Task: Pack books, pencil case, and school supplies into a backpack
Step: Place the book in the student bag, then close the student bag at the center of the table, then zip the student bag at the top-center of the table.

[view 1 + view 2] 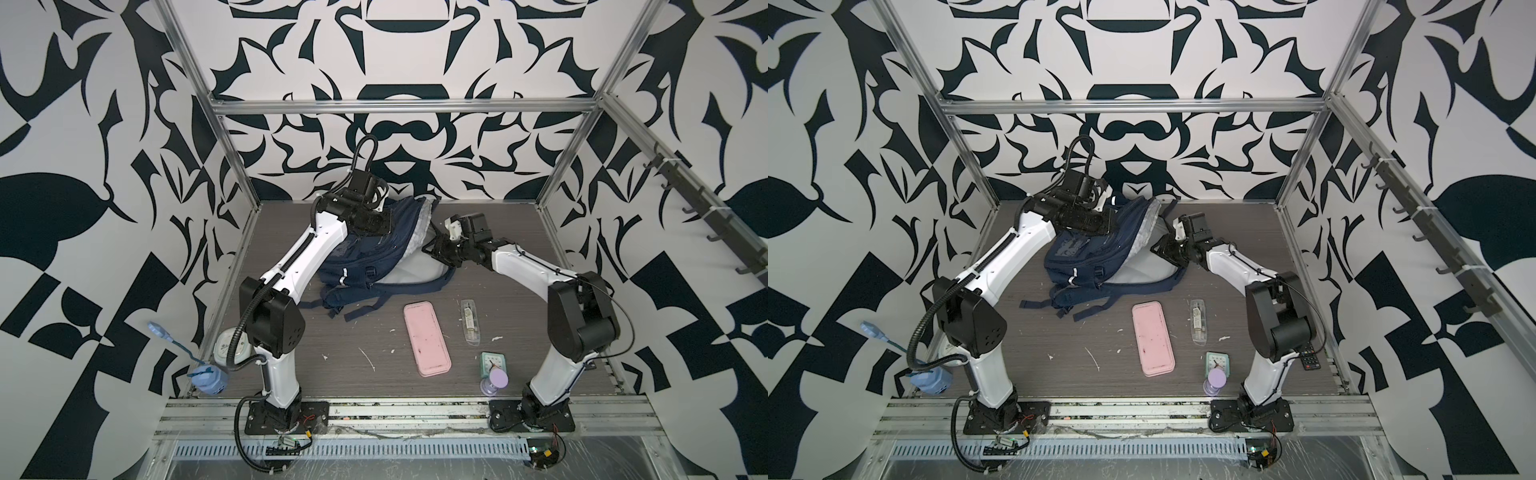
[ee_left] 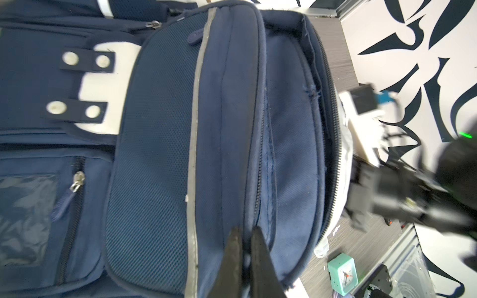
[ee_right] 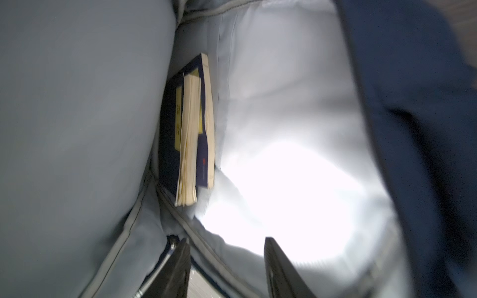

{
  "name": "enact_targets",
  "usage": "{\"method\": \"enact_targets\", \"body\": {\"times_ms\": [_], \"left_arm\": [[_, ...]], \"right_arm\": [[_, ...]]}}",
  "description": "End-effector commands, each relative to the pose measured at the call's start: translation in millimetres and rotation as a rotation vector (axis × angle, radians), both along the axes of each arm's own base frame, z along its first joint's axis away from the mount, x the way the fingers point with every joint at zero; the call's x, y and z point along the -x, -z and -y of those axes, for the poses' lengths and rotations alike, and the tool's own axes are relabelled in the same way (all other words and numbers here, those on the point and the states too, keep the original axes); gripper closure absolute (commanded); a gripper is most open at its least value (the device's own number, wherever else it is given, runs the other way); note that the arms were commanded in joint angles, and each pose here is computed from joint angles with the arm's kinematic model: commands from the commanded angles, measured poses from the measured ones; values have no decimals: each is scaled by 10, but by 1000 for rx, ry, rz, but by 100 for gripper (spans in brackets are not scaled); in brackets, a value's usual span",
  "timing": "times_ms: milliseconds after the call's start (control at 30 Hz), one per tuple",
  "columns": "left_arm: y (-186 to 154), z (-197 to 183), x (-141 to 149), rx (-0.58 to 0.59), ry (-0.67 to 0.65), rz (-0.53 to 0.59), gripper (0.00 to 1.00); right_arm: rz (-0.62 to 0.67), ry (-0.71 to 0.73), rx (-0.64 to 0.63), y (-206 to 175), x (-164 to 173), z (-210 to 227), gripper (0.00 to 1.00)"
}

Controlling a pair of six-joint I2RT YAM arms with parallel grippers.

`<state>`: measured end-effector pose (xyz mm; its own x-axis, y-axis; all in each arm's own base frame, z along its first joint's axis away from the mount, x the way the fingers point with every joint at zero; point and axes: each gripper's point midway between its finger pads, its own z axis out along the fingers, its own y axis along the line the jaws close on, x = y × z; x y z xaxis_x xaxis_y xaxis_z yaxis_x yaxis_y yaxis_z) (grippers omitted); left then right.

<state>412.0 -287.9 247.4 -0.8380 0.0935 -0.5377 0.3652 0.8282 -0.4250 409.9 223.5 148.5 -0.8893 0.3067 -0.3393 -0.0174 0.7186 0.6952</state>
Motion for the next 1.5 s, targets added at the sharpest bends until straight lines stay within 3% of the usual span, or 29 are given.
{"method": "enact_targets", "body": {"times_ms": [0, 267, 500, 567, 700, 833, 1033, 1233, 1333, 1467], "left_arm": [[38, 262, -71, 42, 33, 14, 100], [497, 800, -69, 27, 110, -55, 100], [666, 1055, -112, 47, 138, -90, 100], [657, 1055, -103, 47, 143, -90, 94], [649, 869, -26, -3, 137, -73, 66], [595, 479, 69, -2, 75, -63, 51], [577, -111, 308, 39, -38, -72, 44], [862, -387, 651, 50, -93, -153, 33], [1006, -508, 749, 122, -170, -212, 32], [1131, -586, 754, 308, -298, -245, 30]], "right_arm": [[63, 20, 142, -108, 238, 280, 52], [137, 45, 207, -387, 700, 557, 54], [124, -36, 226, -216, 1030, 333, 53], [123, -63, 244, -163, 1088, 224, 52], [137, -139, 279, -82, 1178, -103, 52], [157, -216, 342, 31, 1228, -440, 52], [237, -311, 412, 186, 1244, -952, 53], [294, -337, 451, 354, 1159, -1263, 55], [319, -315, 476, 475, 1080, -1305, 57], [348, -285, 484, 620, 991, -1327, 59]]}}
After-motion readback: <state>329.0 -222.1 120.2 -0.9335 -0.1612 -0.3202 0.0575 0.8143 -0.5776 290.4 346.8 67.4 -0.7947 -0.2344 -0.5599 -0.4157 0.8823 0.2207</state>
